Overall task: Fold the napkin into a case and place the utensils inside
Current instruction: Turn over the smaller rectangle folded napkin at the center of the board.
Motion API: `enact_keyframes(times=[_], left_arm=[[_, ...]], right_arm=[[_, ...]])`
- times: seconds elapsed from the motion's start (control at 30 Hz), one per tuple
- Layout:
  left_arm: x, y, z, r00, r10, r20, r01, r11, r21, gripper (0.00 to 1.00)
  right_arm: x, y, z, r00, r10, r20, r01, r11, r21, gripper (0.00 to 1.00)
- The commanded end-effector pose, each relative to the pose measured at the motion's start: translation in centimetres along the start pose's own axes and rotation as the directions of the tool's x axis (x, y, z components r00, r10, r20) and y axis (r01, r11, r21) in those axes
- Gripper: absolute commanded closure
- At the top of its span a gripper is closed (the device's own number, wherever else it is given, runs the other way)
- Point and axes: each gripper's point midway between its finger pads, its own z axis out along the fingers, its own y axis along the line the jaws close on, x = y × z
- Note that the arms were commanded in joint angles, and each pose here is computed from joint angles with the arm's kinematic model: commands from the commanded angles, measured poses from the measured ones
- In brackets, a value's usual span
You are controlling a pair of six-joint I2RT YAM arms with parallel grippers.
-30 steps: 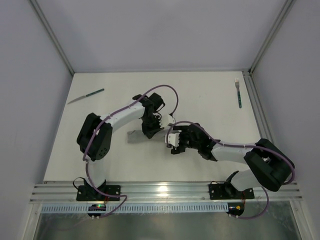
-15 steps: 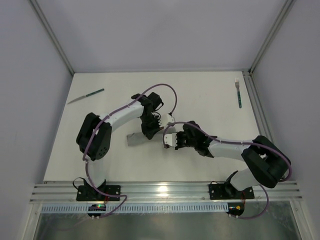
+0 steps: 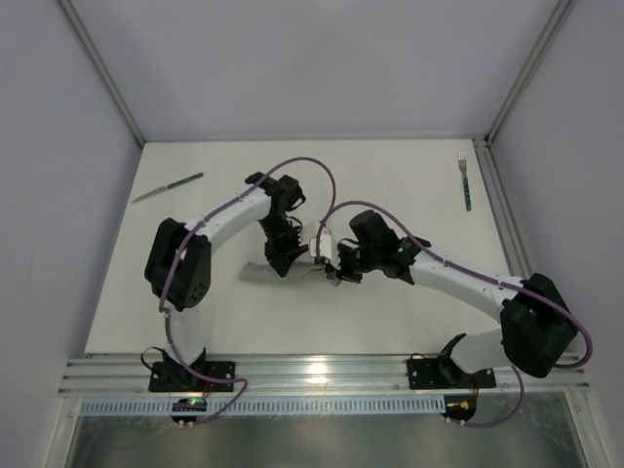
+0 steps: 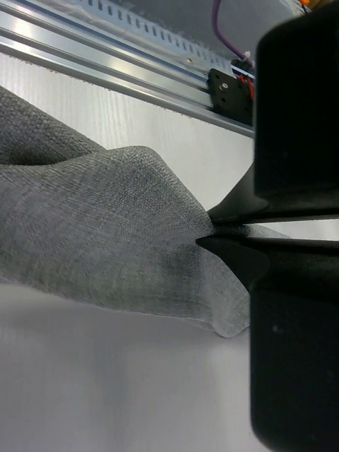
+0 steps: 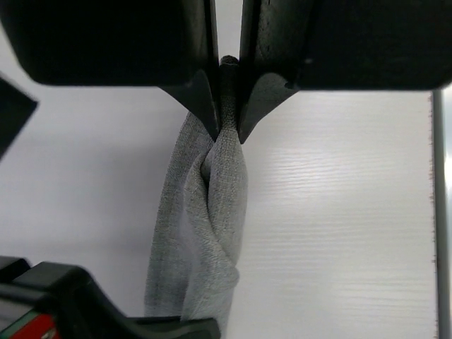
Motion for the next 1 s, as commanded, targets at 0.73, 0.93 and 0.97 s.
enact_keyframes(times=[0.73,0.93,0.97], left_arm=[[1.8,-2.3,-4.6,0.988,0.149,0.028,-0.144,0.980,-0.138,0.01],[3.5,-1.9,-3.2,0.997,0.068,0.042,-0.059,0.978,-0.202,0.01],[3.3,-1.8,-3.7,0.996,0.060,0.065,-0.045,0.977,-0.207,0.01]], right_arm=[[2.2,2.2,1.9,0.887,0.462,-0.006,-0.457,0.875,-0.161,0.97],[2.2,1.8,2.2,0.875,0.485,0.010,-0.477,0.864,-0.165,0.97],[2.3,1.7,2.2,0.873,0.488,0.009,-0.480,0.862,-0.165,0.97]])
